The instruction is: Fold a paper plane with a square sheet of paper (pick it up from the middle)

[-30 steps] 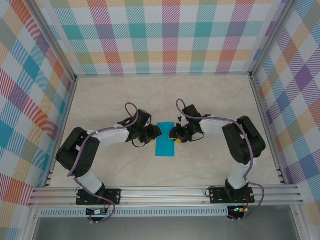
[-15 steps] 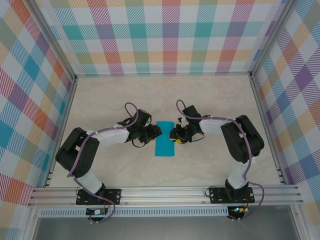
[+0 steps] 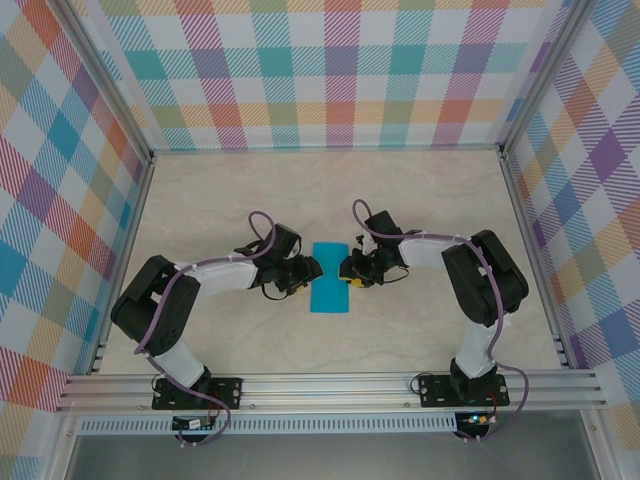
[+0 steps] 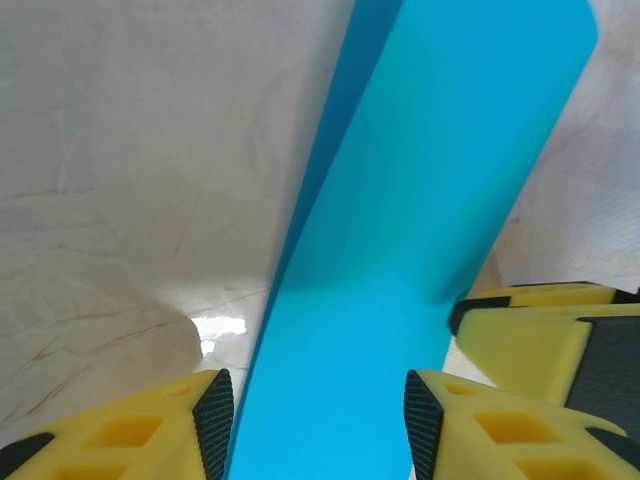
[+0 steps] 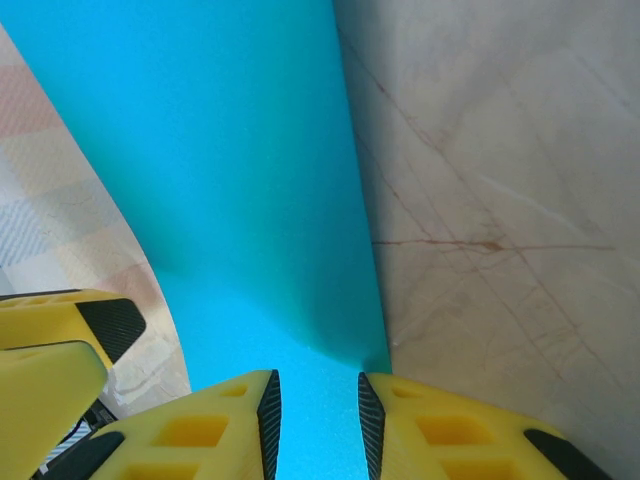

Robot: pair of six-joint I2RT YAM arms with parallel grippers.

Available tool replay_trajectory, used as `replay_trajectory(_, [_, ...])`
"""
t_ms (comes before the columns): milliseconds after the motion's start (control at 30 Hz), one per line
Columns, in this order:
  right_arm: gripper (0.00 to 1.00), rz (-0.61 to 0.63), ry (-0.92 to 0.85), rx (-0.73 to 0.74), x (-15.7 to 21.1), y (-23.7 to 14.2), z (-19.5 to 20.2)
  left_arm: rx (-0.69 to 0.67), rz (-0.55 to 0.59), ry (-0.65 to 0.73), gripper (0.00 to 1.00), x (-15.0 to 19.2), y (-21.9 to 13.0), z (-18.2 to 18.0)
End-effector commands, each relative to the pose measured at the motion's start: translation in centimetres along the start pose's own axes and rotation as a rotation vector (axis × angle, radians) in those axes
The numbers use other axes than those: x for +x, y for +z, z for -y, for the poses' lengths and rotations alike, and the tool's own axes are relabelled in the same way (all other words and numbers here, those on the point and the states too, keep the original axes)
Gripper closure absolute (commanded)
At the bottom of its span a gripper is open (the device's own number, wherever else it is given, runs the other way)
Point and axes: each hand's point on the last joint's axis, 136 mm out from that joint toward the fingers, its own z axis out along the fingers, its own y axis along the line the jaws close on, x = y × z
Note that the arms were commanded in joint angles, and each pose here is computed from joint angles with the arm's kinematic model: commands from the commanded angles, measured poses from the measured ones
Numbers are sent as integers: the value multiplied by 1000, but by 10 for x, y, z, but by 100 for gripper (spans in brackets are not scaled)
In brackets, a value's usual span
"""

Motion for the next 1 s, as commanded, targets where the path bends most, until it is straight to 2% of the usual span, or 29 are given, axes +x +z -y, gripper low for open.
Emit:
replay_trajectory(0, [70,-31,62,100,14,13,32,23,-18,-5,49,7,-4,3])
replay_trajectory(467, [70,-35,68,113,15,13,35,28,-46,-32,46,45,-17,0])
replay_trajectory(833, [70,-37,70,118,15,15,37,45,-98,-16,47,58,1,0])
replay_trajectory(967, [70,-38,72,120,16,15,38,4,-113,-14,48,64,9,-8])
